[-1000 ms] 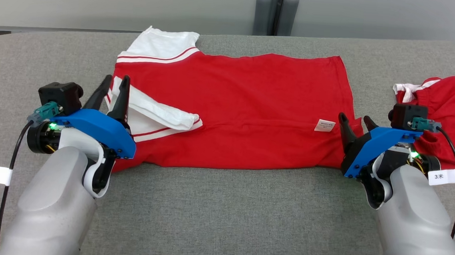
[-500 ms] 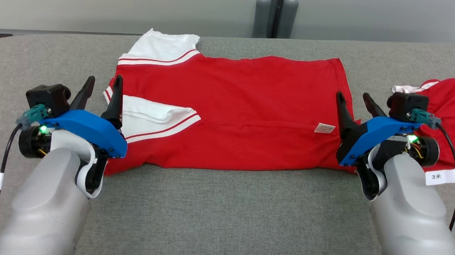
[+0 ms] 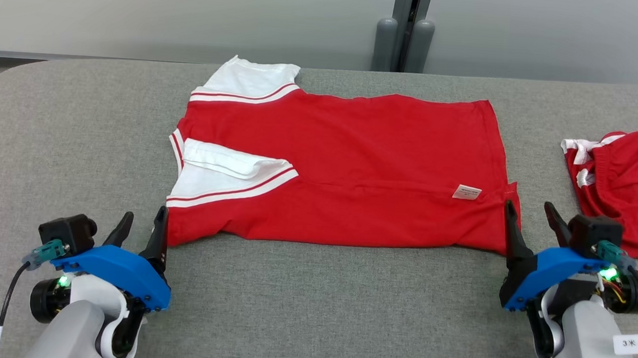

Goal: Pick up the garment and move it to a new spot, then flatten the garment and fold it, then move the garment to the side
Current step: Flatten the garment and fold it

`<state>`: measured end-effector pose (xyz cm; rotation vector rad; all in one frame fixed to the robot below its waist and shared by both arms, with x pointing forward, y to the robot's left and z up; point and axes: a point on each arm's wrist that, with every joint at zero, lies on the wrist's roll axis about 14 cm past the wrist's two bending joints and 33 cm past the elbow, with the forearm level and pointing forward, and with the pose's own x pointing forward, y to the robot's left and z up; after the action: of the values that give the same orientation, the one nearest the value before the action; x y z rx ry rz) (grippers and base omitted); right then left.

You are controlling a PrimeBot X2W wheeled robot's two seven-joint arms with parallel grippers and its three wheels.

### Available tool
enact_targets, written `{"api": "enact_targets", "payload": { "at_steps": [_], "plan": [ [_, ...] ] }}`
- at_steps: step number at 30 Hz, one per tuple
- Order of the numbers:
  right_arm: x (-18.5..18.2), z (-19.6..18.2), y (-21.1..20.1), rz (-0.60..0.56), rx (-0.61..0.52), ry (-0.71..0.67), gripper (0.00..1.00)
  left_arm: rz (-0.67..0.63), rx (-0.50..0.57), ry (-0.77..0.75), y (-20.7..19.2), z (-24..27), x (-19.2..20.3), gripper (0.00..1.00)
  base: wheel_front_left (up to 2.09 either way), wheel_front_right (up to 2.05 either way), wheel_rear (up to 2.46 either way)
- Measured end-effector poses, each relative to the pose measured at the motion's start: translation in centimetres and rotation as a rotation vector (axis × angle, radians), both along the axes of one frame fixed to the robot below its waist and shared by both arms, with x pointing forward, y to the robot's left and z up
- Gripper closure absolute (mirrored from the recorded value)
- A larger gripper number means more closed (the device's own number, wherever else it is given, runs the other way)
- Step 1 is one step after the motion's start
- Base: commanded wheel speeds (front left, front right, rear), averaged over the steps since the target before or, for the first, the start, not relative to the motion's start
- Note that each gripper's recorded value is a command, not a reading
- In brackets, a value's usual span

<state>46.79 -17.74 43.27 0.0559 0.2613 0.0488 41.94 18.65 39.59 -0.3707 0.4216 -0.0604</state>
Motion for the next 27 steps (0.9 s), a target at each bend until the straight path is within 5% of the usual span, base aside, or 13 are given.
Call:
{"api": "enact_targets", "payload": {
  "at_steps": [13,14,15,17,27],
  "plan": [
    [-2.8,-1.3,-2.0,-0.042,-0.003,0.074,0.00,-0.025,-0.080,0.190,-2.0,-3.2,-1.1,0.00,0.00,0.00,0.00],
    [-2.8,-1.4,-2.1,-0.044,-0.003,0.084,0.00,-0.026,-0.087,0.197,-2.1,-3.3,-1.2,0.11,0.00,0.00,0.00],
    [-2.9,-1.6,-2.1,-0.045,0.001,0.093,0.00,-0.027,-0.094,0.198,-2.2,-3.3,-1.1,0.51,0.00,0.00,0.00],
    [-3.1,-2.1,-2.0,-0.044,0.008,0.116,0.00,-0.030,-0.102,0.199,-2.4,-3.2,-1.1,0.95,0.00,0.00,0.00],
    [-2.6,-4.7,0.1,-0.026,0.120,0.224,0.00,0.014,-0.108,0.126,-1.3,-1.6,-0.5,1.00,0.00,0.00,0.00]
  ]
}}
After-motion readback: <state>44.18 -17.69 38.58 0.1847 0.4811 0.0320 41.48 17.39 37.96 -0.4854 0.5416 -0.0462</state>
